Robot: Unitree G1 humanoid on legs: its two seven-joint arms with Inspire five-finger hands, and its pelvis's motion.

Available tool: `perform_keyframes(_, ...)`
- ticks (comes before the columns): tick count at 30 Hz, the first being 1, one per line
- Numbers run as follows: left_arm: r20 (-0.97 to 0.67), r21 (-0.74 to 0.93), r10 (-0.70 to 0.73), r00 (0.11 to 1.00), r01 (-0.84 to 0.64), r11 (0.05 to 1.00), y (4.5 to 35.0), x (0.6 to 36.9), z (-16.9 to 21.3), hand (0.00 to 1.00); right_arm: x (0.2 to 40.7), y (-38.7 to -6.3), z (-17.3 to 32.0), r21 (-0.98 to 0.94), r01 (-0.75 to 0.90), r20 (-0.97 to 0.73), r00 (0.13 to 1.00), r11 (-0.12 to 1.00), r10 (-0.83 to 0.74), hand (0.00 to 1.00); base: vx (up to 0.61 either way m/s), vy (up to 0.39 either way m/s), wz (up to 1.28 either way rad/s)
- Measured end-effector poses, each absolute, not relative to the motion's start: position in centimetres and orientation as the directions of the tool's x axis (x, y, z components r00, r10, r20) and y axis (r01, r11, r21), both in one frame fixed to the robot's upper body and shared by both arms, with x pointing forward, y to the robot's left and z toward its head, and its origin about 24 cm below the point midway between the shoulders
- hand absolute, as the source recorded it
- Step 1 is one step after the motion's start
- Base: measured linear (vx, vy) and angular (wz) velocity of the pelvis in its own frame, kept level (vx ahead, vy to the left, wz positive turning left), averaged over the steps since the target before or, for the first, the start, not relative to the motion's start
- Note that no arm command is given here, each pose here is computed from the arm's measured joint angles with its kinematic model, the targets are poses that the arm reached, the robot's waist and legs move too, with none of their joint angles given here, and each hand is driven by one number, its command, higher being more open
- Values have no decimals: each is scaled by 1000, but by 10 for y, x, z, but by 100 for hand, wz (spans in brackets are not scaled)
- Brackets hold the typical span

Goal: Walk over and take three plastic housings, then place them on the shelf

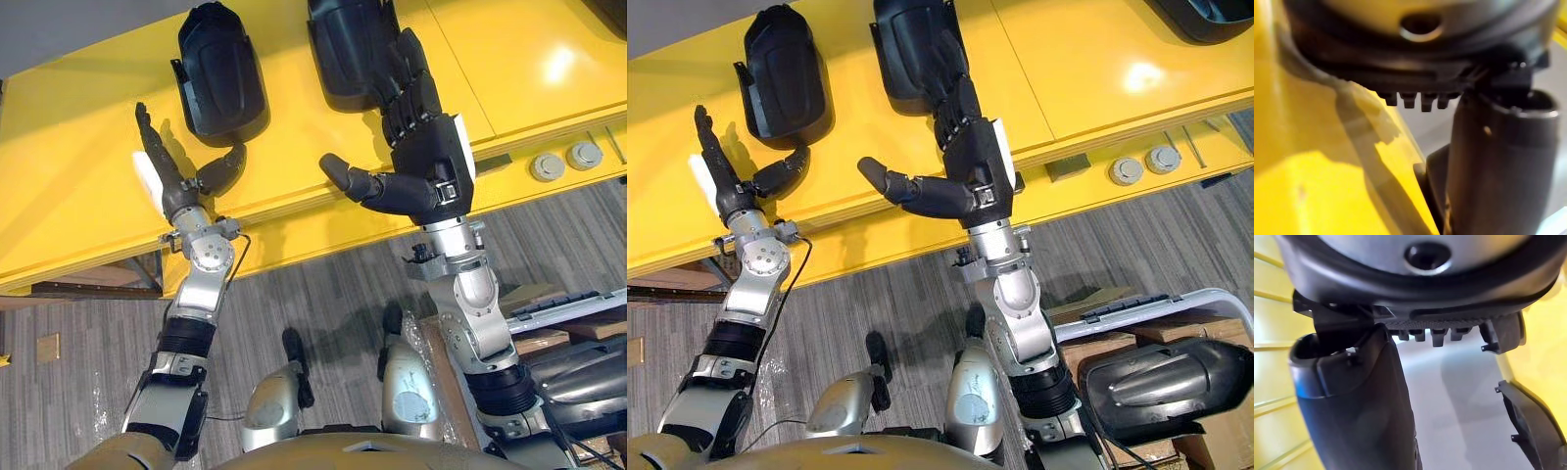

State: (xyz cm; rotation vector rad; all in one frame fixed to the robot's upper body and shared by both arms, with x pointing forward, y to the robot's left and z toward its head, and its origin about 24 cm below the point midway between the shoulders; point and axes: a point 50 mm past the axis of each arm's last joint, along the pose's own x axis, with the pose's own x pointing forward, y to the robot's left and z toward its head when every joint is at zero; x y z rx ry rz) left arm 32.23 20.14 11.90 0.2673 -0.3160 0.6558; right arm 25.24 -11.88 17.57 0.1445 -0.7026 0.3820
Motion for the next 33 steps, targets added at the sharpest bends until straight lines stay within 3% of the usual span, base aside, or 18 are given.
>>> perform_keyframes(14, 408, 75, 560, 721, -638, 767, 207, 320, 131, 100, 253, -117, 178, 16, -386, 664, 694, 922, 279, 100, 0, 0, 0)
perform_keyframes(21, 402, -24, 473, 784, -507, 862, 185, 252, 118, 100, 244, -120, 156, 66, -317, 607, 766, 946, 214, 100, 38, 2, 16)
perform_keyframes(28, 343, 24, 365, 866, -396, 918, 185, 207, 99, 100, 226, -133, 125, -65, -167, 503, 846, 984, 176, 100, 9, 7, 16)
perform_keyframes(33, 340, -33, 340, 877, -350, 936, 192, 197, 99, 100, 224, -145, 121, -296, -135, 462, 846, 945, 266, 100, 38, -4, 11)
